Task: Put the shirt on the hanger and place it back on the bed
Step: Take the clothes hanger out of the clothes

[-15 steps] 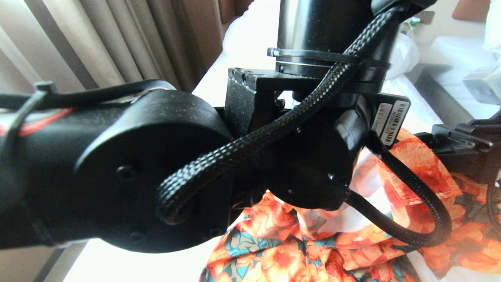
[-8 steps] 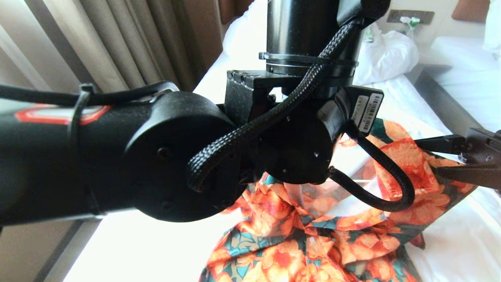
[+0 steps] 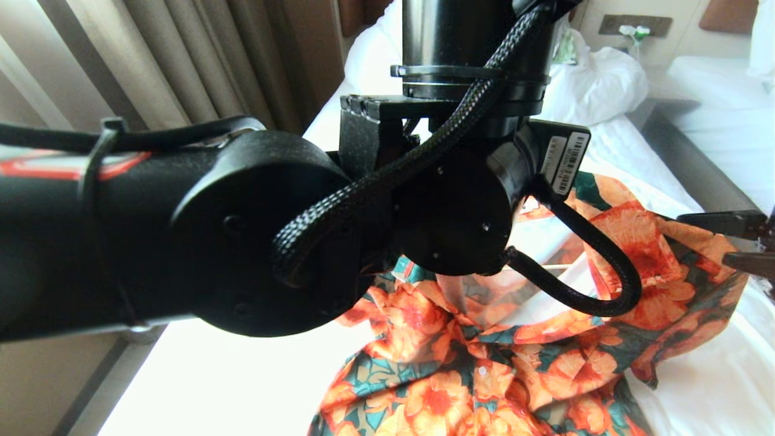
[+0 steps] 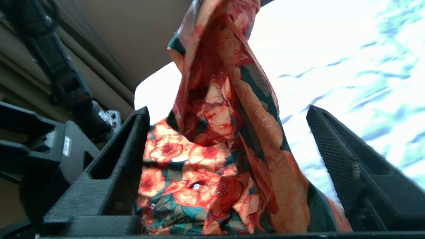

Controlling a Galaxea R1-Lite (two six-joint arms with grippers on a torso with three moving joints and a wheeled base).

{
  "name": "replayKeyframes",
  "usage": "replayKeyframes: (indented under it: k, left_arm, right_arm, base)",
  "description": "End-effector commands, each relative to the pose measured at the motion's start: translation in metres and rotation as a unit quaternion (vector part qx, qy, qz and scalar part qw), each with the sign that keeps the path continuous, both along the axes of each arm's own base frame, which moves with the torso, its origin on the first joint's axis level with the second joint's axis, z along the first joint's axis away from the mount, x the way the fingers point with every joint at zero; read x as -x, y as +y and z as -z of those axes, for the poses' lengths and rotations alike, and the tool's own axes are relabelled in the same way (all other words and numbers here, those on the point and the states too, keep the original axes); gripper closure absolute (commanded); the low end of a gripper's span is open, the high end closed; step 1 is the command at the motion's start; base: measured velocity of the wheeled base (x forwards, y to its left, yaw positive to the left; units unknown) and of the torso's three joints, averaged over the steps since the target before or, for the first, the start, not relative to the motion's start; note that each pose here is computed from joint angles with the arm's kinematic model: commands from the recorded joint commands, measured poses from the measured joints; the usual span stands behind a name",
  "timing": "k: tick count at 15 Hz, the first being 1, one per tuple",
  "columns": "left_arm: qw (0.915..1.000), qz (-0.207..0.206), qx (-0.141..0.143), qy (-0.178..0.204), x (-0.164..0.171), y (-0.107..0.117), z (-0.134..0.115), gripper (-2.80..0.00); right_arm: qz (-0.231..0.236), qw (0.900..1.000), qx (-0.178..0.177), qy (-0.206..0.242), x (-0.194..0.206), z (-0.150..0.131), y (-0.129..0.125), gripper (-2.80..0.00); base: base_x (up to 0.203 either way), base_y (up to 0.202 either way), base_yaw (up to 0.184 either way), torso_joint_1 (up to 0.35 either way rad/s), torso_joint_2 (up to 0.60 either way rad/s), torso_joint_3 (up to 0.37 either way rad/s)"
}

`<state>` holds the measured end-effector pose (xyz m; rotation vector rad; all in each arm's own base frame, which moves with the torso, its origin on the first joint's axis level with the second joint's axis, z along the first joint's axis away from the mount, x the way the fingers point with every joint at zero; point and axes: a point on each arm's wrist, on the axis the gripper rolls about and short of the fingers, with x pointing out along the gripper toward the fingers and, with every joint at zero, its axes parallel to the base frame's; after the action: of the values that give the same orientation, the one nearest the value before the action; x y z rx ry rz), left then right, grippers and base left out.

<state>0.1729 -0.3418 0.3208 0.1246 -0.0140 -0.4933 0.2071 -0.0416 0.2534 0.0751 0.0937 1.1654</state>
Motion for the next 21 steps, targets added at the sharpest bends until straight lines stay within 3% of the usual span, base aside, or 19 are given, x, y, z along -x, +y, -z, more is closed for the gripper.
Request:
replayKeyframes:
  k: [1,7,13,21]
  left_arm:
    - [1.0000,-0.003,-0.002,0.001,-0.001,0.000,0.001,0.00]
    - [0.9993,-0.035,-0.009,-0.007,-0.023,0.012,-0.001,0.00]
    - [0.9991,-0.042,-0.001,-0.010,-0.023,0.025,-0.010,0.00]
    - [0.9987,-0.043,0.019,-0.021,-0.014,0.043,-0.029,0.00]
  right_arm:
    - [0.001,1.000,-0.003,-0.013,0.008,-0.005,-0.007,0.00]
    - [0.038,0.999,-0.020,0.024,0.013,-0.023,-0.016,0.00]
    - [0.058,0.998,-0.008,0.002,0.009,-0.024,-0.019,0.00]
    - [0.051,0.999,-0.005,-0.007,0.011,-0.030,-0.016,0.00]
  base:
    - [0.000,0.000,0.000,0.000,0.00,0.000]
    - [0.000,0.000,0.000,0.000,0.00,0.000]
    - [0.000,0.000,0.000,0.005,-0.02,-0.018]
    - [0.000,0.000,0.000,0.117,-0.44,-0.328]
